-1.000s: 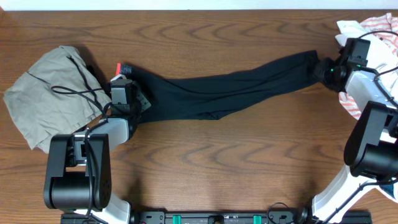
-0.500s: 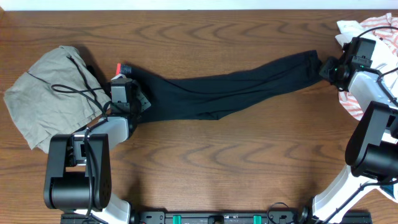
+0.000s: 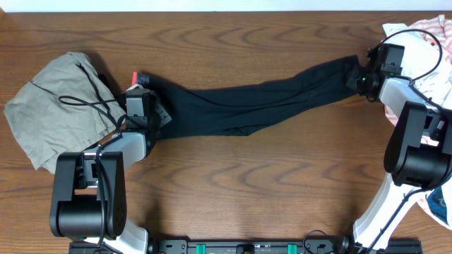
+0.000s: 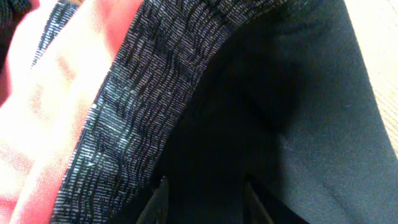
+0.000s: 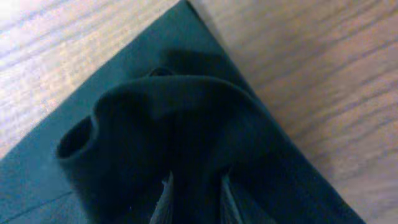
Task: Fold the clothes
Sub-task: 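Hold the folded leggings taut between both grippers, right pulling cuffs right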
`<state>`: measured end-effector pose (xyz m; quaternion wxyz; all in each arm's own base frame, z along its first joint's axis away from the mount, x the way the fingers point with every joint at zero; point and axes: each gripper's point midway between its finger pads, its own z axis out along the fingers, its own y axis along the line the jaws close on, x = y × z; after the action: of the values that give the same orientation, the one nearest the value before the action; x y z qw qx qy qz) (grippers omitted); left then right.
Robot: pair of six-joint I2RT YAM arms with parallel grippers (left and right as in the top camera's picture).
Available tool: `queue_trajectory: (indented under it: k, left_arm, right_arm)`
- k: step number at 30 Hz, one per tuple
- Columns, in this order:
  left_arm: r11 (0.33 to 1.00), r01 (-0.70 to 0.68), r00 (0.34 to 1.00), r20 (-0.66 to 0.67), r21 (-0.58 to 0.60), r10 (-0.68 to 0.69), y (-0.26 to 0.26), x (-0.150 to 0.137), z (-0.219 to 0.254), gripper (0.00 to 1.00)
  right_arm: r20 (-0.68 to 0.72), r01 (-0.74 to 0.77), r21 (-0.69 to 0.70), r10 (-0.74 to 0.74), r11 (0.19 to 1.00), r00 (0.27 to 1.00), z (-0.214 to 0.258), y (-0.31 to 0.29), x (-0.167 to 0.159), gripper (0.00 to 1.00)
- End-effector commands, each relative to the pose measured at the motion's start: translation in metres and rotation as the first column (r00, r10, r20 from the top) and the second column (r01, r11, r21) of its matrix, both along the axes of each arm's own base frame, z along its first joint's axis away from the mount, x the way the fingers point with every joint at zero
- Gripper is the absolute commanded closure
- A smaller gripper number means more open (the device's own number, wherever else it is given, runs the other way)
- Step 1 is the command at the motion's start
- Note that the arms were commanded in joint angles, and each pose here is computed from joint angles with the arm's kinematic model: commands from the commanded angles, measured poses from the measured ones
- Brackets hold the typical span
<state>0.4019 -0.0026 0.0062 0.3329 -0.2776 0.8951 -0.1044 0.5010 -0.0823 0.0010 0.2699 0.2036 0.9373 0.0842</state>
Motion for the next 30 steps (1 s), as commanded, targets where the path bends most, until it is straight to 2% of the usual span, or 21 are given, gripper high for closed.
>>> queue_trajectory:
  k: [1,6,12,19,30]
  left_arm:
    - [1.000,0.000,0.998,-0.056,0.026,0.001,0.004,-0.010,-0.016,0.60]
    - [0.999,0.003,0.998,-0.056,0.032,-0.002,0.006,-0.010,-0.016,0.60]
    - [0.999,-0.014,0.998,-0.067,0.035,0.016,0.015,-0.012,-0.017,0.60]
    - [0.997,-0.036,0.996,-0.081,0.062,0.041,0.037,-0.016,-0.019,0.61]
    - [0.996,-0.061,0.995,-0.073,0.065,0.066,0.048,-0.016,-0.018,0.60]
  right_arm:
    - [-0.213,-0.037,-0.021,0.032,0.999,0.976,-0.051,0.001,-0.045,0.76]
    - [-0.441,0.039,-0.120,-0.089,0.992,0.893,-0.064,-0.033,-0.105,0.88]
    - [-0.565,0.132,-0.096,-0.164,0.986,0.808,-0.066,-0.054,-0.150,0.90]
    - [-0.631,0.179,-0.080,-0.189,0.981,0.752,-0.065,-0.066,-0.177,0.90]
    - [-0.734,0.135,-0.045,-0.124,0.990,0.668,-0.051,-0.040,-0.205,0.95]
